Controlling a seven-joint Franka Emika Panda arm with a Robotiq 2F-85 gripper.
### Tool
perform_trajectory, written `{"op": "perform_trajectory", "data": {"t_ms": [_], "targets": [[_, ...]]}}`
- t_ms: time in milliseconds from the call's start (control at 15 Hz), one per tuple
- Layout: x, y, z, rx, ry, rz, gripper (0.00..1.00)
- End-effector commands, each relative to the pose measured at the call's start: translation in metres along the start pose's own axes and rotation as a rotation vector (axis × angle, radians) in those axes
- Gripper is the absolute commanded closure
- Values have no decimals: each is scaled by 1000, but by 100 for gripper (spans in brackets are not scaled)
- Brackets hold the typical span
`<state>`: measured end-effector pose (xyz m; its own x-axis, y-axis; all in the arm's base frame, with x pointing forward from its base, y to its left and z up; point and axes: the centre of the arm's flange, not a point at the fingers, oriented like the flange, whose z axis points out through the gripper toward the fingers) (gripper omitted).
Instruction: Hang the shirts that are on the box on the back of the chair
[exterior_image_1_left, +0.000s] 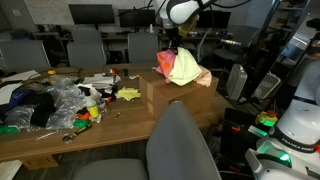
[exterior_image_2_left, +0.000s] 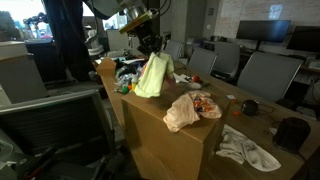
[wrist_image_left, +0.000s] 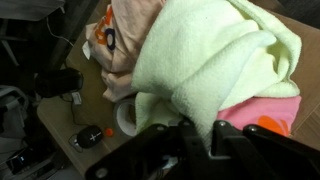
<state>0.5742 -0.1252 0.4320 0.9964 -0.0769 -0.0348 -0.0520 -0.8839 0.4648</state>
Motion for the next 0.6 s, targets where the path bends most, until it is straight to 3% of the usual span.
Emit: {"op": "perform_trajectory", "data": {"t_ms": [0, 533], "targets": [[-29, -10, -43, -73, 22, -32, 97], [-59, -50, -109, -221, 99, -200, 97]]}}
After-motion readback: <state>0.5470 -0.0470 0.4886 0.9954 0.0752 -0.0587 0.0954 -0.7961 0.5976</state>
